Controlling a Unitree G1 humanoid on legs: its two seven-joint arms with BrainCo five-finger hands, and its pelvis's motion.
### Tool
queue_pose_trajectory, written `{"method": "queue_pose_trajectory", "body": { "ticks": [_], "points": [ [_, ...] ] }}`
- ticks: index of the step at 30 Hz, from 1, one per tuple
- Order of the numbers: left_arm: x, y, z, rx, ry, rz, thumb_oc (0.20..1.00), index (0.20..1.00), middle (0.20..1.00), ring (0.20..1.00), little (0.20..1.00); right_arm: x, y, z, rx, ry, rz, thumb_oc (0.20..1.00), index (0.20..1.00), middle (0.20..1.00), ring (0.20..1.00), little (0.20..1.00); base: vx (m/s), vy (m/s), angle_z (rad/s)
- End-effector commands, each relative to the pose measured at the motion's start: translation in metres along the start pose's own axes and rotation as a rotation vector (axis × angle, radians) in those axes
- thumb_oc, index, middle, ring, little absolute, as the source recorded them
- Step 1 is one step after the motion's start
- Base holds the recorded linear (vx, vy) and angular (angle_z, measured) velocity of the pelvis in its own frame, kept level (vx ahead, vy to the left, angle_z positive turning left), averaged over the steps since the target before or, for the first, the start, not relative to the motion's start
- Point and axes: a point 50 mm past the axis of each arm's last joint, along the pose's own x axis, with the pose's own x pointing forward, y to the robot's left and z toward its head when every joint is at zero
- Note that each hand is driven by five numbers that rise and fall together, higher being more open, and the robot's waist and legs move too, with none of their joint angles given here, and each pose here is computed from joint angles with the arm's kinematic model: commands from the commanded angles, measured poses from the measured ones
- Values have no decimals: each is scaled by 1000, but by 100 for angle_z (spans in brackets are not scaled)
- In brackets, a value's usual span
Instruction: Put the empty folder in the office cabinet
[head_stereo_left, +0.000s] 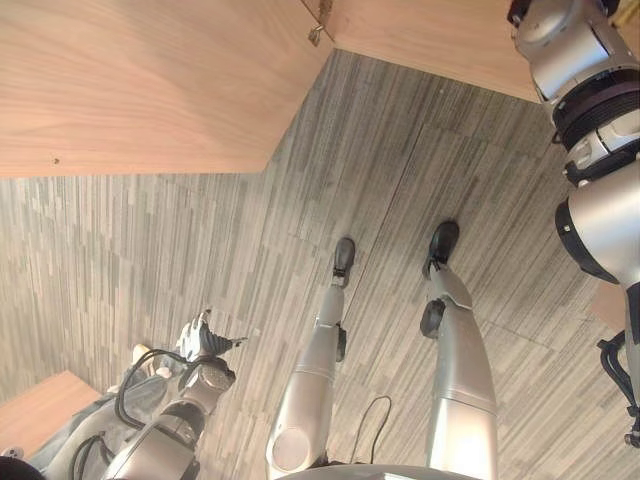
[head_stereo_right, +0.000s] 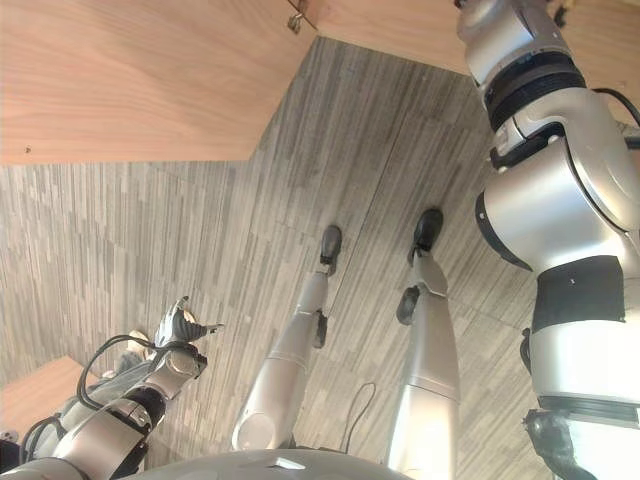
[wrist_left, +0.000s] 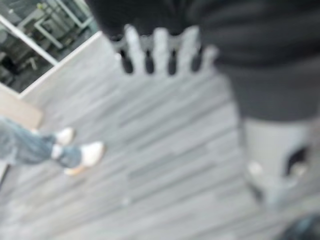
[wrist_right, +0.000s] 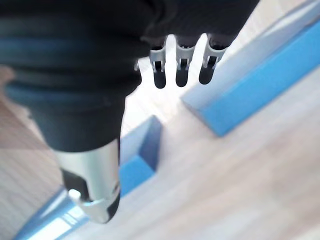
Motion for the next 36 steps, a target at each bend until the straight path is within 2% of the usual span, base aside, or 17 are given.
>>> {"method": "queue_pose_trajectory", "body": {
  "ticks": [1,11,17,18,21,23,24,26,27,28,29,30,32,33,34,35,36],
  "points": [
    [8,37,-15,117,52,114,1000,1000,1000,1000,1000,8,-20,32,-43,-154,-136,1000,1000,1000,1000,1000,0,0,0],
    [8,37,-14,102,44,126,1000,1000,1000,1000,1000,4,-18,-13,-15,-23,-115,1000,1000,1000,1000,1000,-2,16,0],
    [-5,18,-40,103,126,85,1000,1000,1000,1000,1000,-54,36,-106,-13,210,38,1000,1000,1000,1000,1000,-9,96,0],
    [-5,18,-41,104,126,85,1000,1000,1000,1000,1000,-54,36,-107,-13,211,38,1000,1000,1000,1000,1000,51,110,5],
    [-11,13,-54,105,179,64,1000,1000,1000,1000,1000,-108,71,-151,4,334,169,1000,1000,1000,1000,1000,26,100,3],
    [-13,15,-60,113,202,62,1000,1000,1000,1000,1000,-126,81,-161,9,368,212,1000,1000,1000,1000,1000,48,128,-2],
    [-19,10,-72,108,245,41,1000,1000,1000,1000,1000,-172,100,-187,30,467,302,1000,1000,1000,1000,1000,75,223,-7],
    [-24,8,-83,93,289,34,1000,1000,1000,1000,1000,-223,118,-203,72,559,399,1000,1000,1000,1000,1000,69,228,-15],
    [-29,6,-92,71,335,26,1000,1000,1000,1000,1000,-273,129,-212,109,637,478,1000,1000,1000,1000,1000,49,166,-33],
    [-30,6,-93,72,335,26,1000,1000,1000,1000,1000,-274,129,-212,109,638,479,1000,1000,1000,1000,1000,25,238,-54],
    [-36,1,-102,46,382,15,1000,1000,1000,1000,1000,-323,130,-222,112,711,560,1000,1000,1000,1000,1000,1,123,-59],
    [-36,1,-102,47,383,14,1000,1000,1000,1000,1000,-324,130,-222,112,712,561,1000,1000,1000,1000,1000,16,171,-41],
    [-41,-2,-110,26,426,6,1000,1000,1000,1000,1000,-373,128,-230,110,797,650,1000,1000,1000,1000,1000,24,117,-15],
    [-48,-7,-120,14,474,-9,1000,1000,1000,1000,1000,-417,122,-235,106,899,727,1000,1000,1000,1000,1000,19,101,-15],
    [-49,-7,-120,15,475,-9,1000,1000,1000,1000,1000,-418,122,-235,106,900,728,1000,1000,1000,1000,1000,9,126,-19],
    [-54,-11,-127,10,509,-27,1000,1000,1000,1000,1000,-453,117,-236,108,993,791,1000,1000,1000,1000,1000,-11,61,-18],
    [-54,-11,-127,11,509,-28,1000,1000,1000,1000,1000,-453,117,-236,108,994,792,1000,1000,1000,1000,1000,-12,70,-30]
  ]
}}
